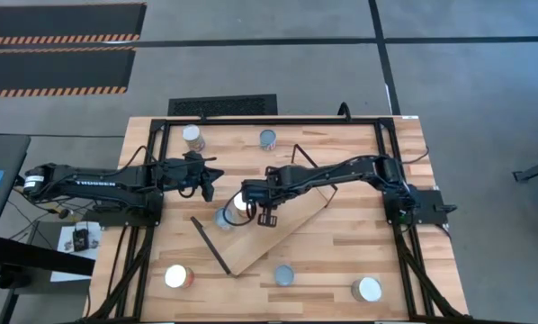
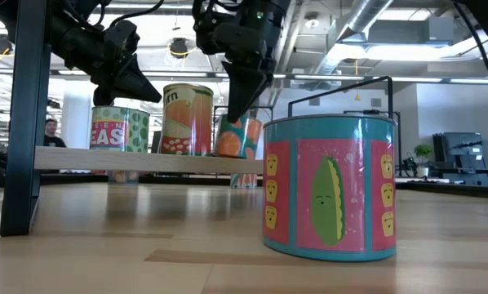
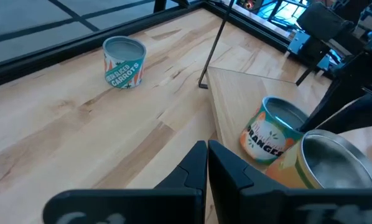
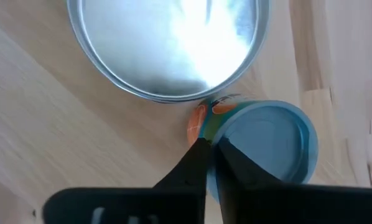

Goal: Pick and place cans onto a shelf
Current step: Put the canned oranges on the shelf

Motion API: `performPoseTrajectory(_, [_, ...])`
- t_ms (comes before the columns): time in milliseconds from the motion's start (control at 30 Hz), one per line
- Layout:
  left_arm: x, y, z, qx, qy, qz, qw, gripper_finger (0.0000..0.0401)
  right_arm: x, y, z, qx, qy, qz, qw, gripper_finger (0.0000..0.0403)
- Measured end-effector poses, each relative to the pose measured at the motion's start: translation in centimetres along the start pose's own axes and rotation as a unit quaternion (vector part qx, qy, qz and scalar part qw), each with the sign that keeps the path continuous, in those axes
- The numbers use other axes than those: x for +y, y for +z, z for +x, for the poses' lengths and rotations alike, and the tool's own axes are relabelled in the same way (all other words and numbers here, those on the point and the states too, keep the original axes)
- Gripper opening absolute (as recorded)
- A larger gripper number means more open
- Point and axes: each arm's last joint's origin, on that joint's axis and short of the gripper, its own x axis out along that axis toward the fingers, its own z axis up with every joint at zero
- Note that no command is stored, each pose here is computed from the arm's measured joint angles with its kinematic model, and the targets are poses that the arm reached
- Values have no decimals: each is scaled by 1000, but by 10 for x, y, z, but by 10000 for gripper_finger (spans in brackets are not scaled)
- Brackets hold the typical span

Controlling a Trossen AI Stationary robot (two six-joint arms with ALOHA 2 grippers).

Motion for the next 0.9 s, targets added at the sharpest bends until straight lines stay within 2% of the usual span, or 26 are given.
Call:
performPoseTrajectory(167, [0, 0, 0, 0, 0, 0, 1000, 0, -2, 0, 0, 0, 2, 3, 1000, 60])
performPoseTrajectory(633, [0, 0, 0, -1, 3, 0, 1000, 0, -3, 6, 1, -24, 6, 10, 1000, 64])
performPoseTrajectory(900, [0, 0, 0, -1, 3, 0, 1000, 0, -4, 4, 1, -16, 5, 9, 1000, 64])
